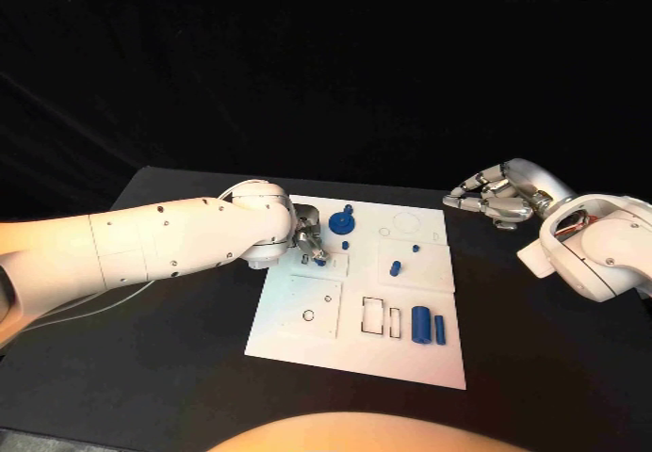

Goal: Assemble the parts on the task board

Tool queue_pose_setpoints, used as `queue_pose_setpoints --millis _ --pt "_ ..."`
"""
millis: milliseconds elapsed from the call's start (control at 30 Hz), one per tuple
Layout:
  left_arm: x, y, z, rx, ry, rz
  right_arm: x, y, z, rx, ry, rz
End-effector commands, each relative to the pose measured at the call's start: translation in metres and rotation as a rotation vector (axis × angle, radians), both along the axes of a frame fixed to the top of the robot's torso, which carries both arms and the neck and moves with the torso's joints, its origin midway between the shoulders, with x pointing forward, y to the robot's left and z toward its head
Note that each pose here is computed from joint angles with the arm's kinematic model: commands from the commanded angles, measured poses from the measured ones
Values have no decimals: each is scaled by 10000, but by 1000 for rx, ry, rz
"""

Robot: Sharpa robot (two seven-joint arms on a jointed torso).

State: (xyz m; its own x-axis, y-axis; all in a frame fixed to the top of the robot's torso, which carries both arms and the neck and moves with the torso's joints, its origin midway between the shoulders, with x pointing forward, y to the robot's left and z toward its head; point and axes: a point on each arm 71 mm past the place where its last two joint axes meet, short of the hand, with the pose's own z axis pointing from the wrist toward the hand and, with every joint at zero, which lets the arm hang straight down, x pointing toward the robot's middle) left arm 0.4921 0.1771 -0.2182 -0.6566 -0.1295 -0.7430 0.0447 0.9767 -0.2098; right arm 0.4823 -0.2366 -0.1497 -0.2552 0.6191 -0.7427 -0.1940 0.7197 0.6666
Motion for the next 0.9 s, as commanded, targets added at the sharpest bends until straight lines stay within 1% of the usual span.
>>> queue_pose_setpoints --millis 33,300,433,600,900 --pt "-18 -8 -25 25 17 -17 -3 5 1 0 -4 4" --pt "-28 -19 -30 32 27 -27 -5 4 0 0 -4 4" --pt "-26 -23 -26 27 20 -22 -5 5 0 0 -4 4" --pt "-30 -13 -17 -5 8 3 -5 1 0 1 -5 3" --pt "-60 37 27 -101 -13 77 -4 -5 1 1 -6 1"
